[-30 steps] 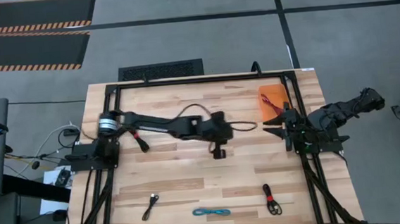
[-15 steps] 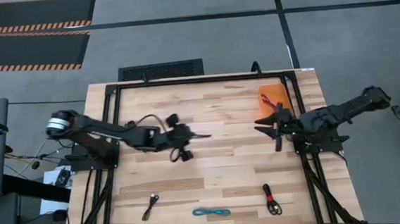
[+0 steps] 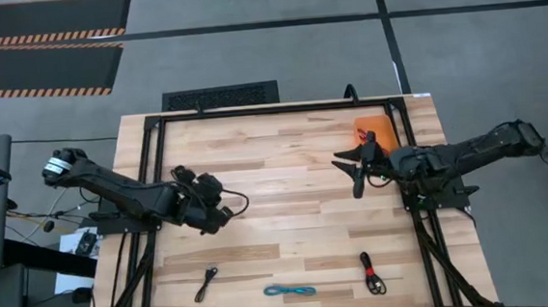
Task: Pick and place USB-C Cables
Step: Put the top black charger cable into the orange bin
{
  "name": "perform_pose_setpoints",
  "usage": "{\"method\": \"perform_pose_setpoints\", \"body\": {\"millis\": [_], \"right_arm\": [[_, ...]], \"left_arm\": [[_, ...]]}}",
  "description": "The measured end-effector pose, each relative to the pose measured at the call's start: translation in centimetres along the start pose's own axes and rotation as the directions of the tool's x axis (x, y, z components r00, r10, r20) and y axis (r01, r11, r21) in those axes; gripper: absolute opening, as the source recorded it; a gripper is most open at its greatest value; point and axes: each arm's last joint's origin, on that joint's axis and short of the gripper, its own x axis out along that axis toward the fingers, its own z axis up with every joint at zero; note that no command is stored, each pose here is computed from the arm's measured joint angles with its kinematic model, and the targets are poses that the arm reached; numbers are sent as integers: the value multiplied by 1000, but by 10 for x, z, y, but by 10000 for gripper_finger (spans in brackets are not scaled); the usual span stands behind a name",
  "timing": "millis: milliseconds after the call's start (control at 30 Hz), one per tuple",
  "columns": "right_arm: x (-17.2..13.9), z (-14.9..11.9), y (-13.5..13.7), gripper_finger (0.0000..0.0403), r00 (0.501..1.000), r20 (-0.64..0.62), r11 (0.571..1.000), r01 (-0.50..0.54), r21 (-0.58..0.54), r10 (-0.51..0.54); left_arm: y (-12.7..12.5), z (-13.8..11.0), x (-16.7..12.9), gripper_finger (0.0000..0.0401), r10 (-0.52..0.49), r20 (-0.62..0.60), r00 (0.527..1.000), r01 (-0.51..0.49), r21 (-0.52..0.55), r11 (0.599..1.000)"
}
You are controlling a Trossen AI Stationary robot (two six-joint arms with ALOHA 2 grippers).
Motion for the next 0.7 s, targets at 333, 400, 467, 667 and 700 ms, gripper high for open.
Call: {"method": "perform_pose_setpoints", "body": {"millis": [333, 400, 467, 667, 700], "right_arm": [[-4, 37, -10, 149, 993, 104, 997, 62, -53, -56], [-2, 38, -16, 157, 991, 99, 991, 102, -88, -93], [1, 40, -22, 165, 985, 103, 983, 147, -109, -136], [14, 40, -43, 186, 965, 79, 958, 260, -119, -252], [16, 39, -46, 189, 965, 71, 958, 261, -120, -254]], "left_arm": [[24, -24, 29, 107, 124, -223, 967, -191, -309, 932], [28, -28, 32, 135, 148, -241, 959, -239, -408, 881], [32, -30, 35, 163, 168, -267, 949, -285, -499, 818], [43, -24, 43, 225, 207, -310, 928, -357, -582, 731], [44, -23, 44, 231, 208, -314, 926, -361, -582, 729]]}}
